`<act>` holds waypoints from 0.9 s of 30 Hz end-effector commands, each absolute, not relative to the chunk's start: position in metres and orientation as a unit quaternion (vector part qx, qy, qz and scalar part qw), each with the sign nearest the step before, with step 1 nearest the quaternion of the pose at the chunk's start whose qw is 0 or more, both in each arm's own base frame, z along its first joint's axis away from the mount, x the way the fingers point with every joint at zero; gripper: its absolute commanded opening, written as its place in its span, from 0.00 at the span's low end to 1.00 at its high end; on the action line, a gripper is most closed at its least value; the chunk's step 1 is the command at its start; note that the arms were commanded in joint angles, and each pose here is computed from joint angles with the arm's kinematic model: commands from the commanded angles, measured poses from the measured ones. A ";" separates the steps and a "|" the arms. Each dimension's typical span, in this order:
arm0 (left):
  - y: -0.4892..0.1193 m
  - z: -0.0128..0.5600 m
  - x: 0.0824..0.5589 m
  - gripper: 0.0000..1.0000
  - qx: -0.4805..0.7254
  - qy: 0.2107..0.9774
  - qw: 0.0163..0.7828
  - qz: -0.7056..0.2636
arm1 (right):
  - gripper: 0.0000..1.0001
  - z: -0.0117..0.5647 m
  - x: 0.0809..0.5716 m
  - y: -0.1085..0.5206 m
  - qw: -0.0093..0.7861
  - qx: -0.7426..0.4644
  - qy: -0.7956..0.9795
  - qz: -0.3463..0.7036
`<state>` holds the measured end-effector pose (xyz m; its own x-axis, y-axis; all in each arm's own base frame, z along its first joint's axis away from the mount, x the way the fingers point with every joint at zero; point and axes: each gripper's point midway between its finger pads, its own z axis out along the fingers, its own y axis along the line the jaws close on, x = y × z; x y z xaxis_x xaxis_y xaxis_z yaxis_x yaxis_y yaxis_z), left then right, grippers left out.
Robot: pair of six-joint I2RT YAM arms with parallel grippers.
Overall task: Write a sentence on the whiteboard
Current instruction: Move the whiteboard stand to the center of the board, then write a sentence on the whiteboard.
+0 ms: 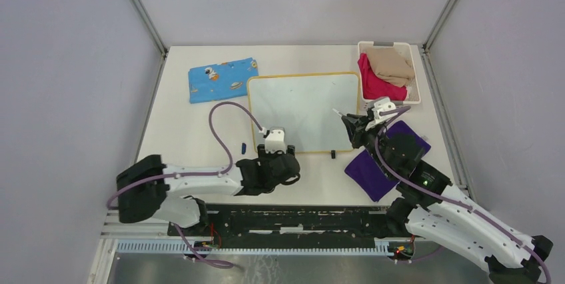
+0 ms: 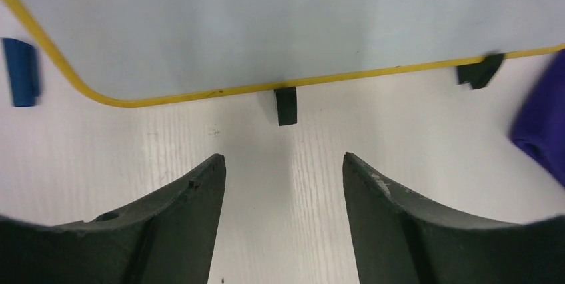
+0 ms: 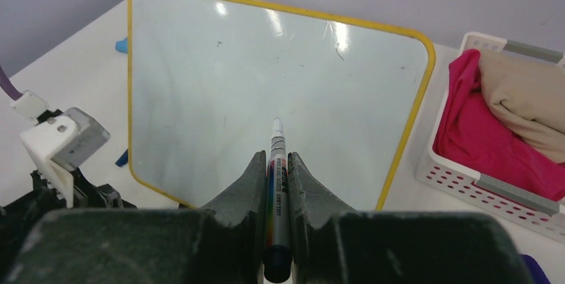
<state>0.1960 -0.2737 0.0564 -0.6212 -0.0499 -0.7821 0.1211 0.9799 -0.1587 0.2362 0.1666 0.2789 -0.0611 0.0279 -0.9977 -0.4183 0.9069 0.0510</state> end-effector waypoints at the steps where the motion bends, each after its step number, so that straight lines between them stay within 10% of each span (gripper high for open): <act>1: -0.250 0.117 0.197 0.73 -0.013 0.869 0.478 -0.126 | 0.00 0.338 0.223 0.172 0.705 -0.155 0.658 0.213; 10: -0.170 0.253 0.232 0.99 0.009 0.821 0.569 -0.039 | 0.00 0.350 0.216 0.180 0.714 -0.198 0.633 0.223; 27: -0.064 0.270 0.357 1.00 -0.200 0.824 0.520 -0.105 | 0.00 0.344 0.227 0.205 0.711 -0.221 0.625 0.233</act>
<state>0.3320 -0.0638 0.2378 -0.4891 -0.2866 -0.8238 -0.2352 0.9528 -0.1919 0.2260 0.1991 0.3190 0.0433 -0.0052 -0.9990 -0.5919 0.8055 -0.0298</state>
